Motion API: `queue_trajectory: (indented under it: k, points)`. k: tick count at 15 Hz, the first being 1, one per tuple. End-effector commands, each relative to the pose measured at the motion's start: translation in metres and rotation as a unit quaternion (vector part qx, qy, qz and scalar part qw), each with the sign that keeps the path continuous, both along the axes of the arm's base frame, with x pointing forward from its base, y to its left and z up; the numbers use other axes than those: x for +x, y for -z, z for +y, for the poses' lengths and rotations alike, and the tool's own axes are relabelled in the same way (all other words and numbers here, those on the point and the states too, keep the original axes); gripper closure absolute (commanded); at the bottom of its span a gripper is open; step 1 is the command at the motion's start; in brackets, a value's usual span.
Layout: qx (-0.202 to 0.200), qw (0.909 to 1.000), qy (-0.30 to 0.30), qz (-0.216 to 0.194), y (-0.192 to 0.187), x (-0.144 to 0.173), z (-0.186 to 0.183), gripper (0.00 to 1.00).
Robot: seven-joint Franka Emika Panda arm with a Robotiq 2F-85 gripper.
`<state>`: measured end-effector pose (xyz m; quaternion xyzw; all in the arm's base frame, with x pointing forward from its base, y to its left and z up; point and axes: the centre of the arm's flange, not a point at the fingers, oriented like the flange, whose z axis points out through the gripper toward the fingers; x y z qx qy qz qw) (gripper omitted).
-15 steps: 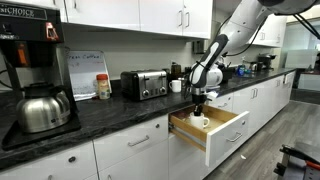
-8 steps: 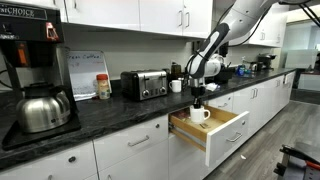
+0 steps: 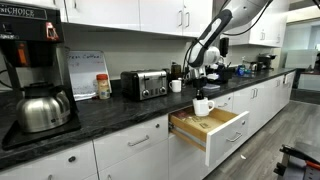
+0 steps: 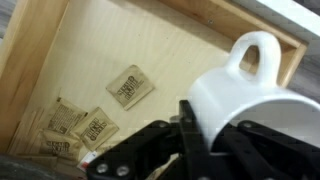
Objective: Open the ajar drawer, remove the white mug from the drawer and place it on the countertop
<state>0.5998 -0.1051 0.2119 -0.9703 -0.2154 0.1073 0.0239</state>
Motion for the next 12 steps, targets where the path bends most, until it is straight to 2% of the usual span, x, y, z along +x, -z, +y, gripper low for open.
queue_trajectory:
  k: [1, 7, 12]
  points:
    - [0.002, 0.9998, -0.014, 0.014, -0.031, 0.003, -0.004, 0.98]
    - [0.004, 0.9994, -0.024, 0.024, -0.057, 0.019, -0.014, 0.98]
    - [-0.005, 0.9998, -0.017, 0.006, -0.074, 0.039, -0.034, 0.98]
